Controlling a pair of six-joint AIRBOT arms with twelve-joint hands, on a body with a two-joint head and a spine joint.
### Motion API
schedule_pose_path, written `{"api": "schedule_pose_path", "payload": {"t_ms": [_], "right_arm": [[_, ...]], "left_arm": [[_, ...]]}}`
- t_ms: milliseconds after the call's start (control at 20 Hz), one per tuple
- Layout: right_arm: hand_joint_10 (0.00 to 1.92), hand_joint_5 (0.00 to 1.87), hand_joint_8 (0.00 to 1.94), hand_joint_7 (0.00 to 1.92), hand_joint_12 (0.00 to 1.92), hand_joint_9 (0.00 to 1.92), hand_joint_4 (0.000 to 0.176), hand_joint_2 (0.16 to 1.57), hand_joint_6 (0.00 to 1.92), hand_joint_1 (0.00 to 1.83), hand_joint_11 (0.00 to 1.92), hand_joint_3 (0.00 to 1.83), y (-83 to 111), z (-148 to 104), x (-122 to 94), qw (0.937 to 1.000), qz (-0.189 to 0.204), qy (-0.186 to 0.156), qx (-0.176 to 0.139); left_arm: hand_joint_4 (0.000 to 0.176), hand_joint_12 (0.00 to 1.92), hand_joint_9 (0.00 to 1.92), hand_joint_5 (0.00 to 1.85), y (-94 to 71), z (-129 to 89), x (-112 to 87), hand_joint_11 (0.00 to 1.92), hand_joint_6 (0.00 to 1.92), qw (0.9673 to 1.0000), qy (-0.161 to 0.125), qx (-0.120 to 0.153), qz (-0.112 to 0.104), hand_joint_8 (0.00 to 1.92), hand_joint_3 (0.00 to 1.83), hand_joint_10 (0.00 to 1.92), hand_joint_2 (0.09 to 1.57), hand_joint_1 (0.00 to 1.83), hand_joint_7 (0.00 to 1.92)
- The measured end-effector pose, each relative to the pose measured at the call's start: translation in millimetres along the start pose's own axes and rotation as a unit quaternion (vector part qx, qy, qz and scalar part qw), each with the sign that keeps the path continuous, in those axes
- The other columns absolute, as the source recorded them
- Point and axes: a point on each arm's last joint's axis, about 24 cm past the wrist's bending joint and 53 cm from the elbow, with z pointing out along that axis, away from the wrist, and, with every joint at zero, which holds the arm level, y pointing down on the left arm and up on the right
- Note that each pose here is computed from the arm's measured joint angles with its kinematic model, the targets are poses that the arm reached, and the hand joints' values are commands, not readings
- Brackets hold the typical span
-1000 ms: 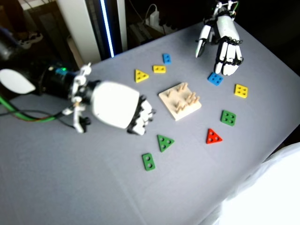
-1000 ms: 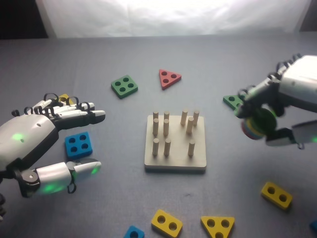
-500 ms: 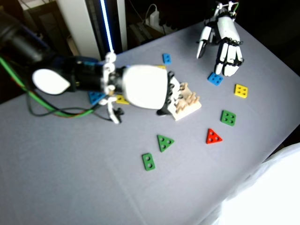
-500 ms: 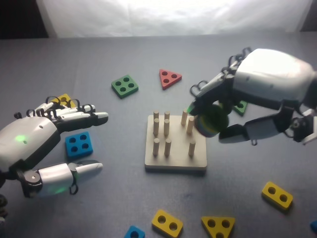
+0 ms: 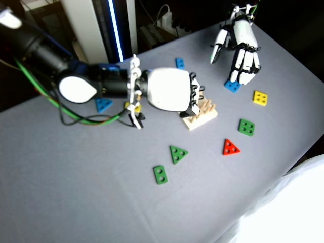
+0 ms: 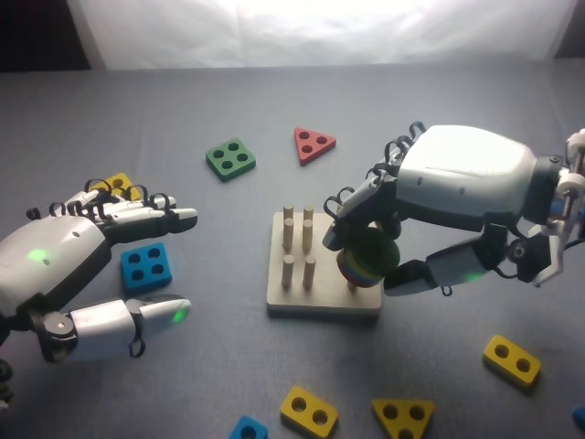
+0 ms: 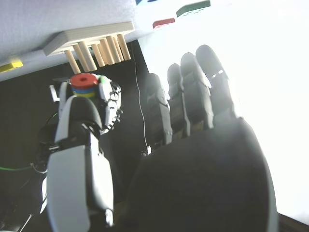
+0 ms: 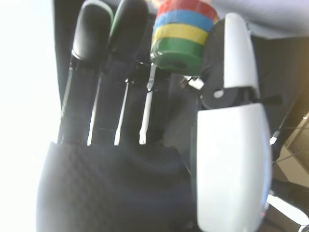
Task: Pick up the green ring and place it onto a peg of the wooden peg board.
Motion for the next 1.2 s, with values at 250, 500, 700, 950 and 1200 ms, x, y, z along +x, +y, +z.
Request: {"api": "schedule_pose_path", "payload": {"t_ms": [250,500,700,950,1200], "right_arm": [[1.0,0.98,0.64,1.19,1.28,1.08,0.0,1.05,0.9,1.39,0.85,0.0,-5.8,-0.8,-0.7,1.0,-0.002,0.002,0.009],[0.64,0.98,0.6,1.25,1.14,1.18,0.0,1.05,0.94,1.27,0.91,0.0,-5.3,1.1,1.5,0.9999,-0.004,0.006,0.009],[0.56,0.97,0.56,1.26,1.15,1.22,0.0,1.06,0.98,1.27,0.9,0.0,-6.3,1.0,2.0,0.9999,-0.003,0.007,0.012],[0.57,0.99,0.67,1.22,1.16,1.19,0.0,1.06,0.93,1.26,0.84,0.0,-6.5,2.7,2.2,0.9999,-0.003,0.007,0.011],[1.07,0.94,0.66,1.16,1.24,1.04,0.0,1.07,0.96,1.39,0.89,0.0,-4.3,7.8,12.0,0.9998,-0.004,0.02,0.007]], "left_arm": [[0.084,0.87,0.31,0.48,0.1,0.0,0.2,0.0,0.0,1.0,0.0,0.0,-0.001,0.0,0.0,0.0,1.12,0.67,0.33],[0.08,0.86,0.32,0.48,-0.2,0.0,0.1,0.0,0.0,1.0,0.0,0.0,-0.003,0.0,0.0,0.0,1.13,0.65,0.32],[0.08,0.87,0.33,0.49,-0.1,0.0,0.1,0.0,0.0,1.0,0.0,0.0,-0.004,0.0,0.0,0.0,1.13,0.66,0.33],[0.072,0.89,0.33,0.49,0.0,0.0,0.0,0.0,0.0,1.0,0.0,0.0,-0.004,0.0,0.0,0.0,1.13,0.65,0.34],[0.058,0.87,0.32,0.5,-0.4,0.2,-0.1,0.0,0.0,1.0,0.0,0.001,-0.005,0.0,0.0,0.0,1.13,0.66,0.35]]}}
